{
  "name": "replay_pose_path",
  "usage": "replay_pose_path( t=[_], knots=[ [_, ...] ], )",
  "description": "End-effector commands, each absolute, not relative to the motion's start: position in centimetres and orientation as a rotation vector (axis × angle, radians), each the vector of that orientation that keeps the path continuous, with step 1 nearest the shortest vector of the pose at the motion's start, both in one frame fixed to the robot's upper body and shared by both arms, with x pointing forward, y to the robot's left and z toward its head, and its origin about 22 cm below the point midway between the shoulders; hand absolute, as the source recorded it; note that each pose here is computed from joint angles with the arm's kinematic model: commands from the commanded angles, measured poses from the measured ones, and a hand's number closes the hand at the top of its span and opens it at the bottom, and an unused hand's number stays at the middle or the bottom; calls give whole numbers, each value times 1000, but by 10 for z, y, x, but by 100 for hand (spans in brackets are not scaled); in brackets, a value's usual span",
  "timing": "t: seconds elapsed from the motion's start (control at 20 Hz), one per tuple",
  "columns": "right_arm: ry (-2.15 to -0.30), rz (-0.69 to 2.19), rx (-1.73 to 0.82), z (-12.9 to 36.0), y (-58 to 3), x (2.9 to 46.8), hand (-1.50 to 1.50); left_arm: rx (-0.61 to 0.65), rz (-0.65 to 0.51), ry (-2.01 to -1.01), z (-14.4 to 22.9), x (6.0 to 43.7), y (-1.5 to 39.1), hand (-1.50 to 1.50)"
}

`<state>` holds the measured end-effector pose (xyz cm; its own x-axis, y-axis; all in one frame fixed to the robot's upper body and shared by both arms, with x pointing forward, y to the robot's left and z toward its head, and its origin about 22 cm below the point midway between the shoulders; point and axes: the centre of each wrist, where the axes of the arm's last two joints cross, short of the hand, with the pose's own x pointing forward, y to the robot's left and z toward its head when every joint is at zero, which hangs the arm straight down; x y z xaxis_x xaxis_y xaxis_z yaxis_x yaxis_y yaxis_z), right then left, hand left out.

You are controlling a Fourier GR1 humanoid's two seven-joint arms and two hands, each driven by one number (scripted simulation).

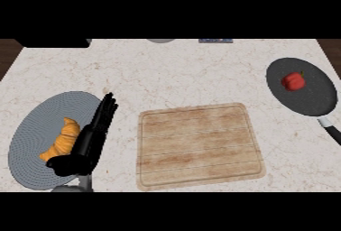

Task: Pick the bell pepper from the cutting board and place it in the pan

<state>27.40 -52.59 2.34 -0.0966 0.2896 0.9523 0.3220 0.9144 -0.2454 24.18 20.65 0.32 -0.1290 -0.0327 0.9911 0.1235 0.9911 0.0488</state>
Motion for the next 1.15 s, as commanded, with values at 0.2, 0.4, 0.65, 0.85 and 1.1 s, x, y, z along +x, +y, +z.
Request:
replay_pose_path(
  t=[0.2, 0.4, 0.65, 0.85, 1.1],
  knots=[
    [-1685, 19, -462, 16, -534, 251, -150, -69, -134, -1699, 6, 242, 202, 0],
    [-1672, 49, -499, -6, -521, 247, -150, -65, -123, -1691, 18, 253, 227, 0],
    [-1637, 50, -547, 24, -544, 244, -150, -54, -130, -1703, 6, 246, 196, 0],
    [-1629, 96, -541, 7, -534, 240, -150, -57, -137, -1682, 1, 243, 207, 0],
    [-1665, 124, -676, 4, -525, 246, -150, -67, -131, -1693, 1, 254, 194, 0]
  ],
)
